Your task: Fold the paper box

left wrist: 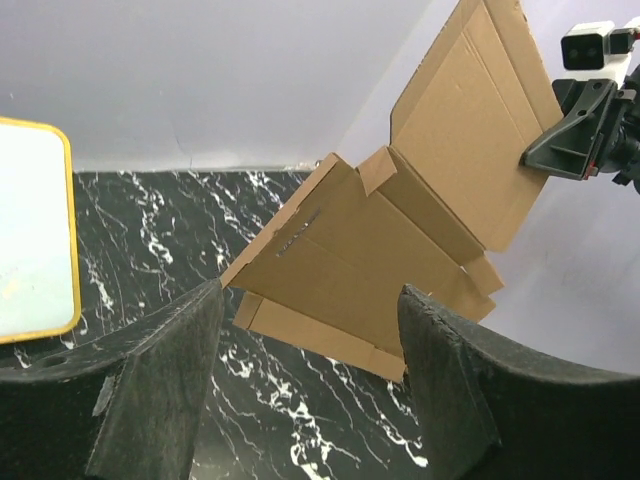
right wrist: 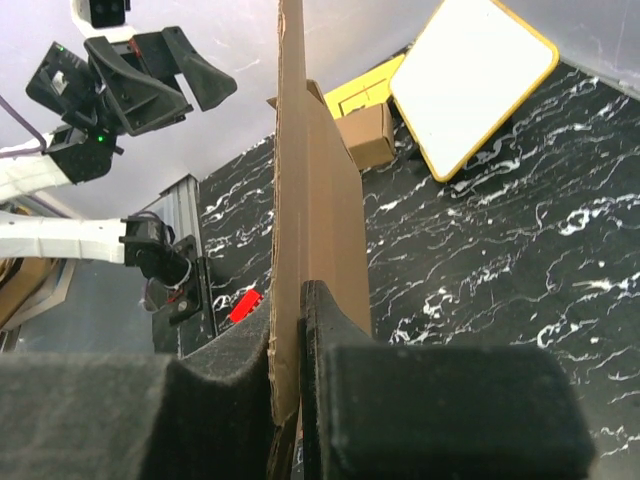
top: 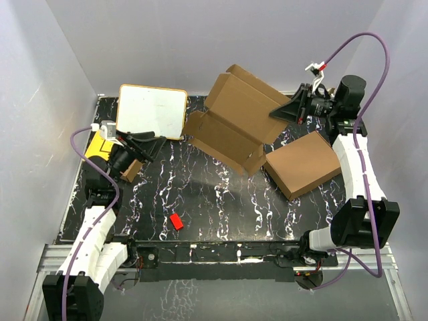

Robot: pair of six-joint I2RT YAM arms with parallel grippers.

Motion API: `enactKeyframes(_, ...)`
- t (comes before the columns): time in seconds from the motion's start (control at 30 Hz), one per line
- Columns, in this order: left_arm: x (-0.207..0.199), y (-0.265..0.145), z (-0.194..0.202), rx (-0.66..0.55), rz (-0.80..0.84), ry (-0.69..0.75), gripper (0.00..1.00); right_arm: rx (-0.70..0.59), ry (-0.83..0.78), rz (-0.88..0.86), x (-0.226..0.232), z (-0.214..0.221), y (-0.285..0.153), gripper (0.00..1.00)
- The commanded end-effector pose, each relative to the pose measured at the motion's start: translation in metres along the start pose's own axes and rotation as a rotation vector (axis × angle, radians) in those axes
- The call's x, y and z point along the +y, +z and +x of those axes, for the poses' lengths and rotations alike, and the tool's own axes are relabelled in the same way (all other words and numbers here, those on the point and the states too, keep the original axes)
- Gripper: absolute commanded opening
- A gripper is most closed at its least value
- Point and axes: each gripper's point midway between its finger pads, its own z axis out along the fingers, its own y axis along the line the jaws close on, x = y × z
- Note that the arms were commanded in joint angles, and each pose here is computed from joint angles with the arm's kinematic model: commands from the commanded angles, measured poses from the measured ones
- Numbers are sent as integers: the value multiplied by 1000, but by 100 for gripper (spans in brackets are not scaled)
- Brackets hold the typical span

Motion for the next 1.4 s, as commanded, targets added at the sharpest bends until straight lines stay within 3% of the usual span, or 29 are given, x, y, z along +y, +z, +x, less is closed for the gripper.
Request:
enactKeyframes(0.0,-1,1,10,59,22,5,67,22,-95,-8,5,17,-3,8)
enactKeyframes(0.43,3,19,82,200,95,87,69,138,-182,56,-19,72,5,8)
enactKeyframes(0.77,37,23,126,266,30,136,71,181,-179,-41,-17,106,10,8)
enactKeyframes(0.9,56,19,131,239,-63,126,71,181,-192,-47,-16,109,10,8)
enactKeyframes(1.37,53,12,141,237,-55,40,68,191,-237,-49,-23,128,8,8)
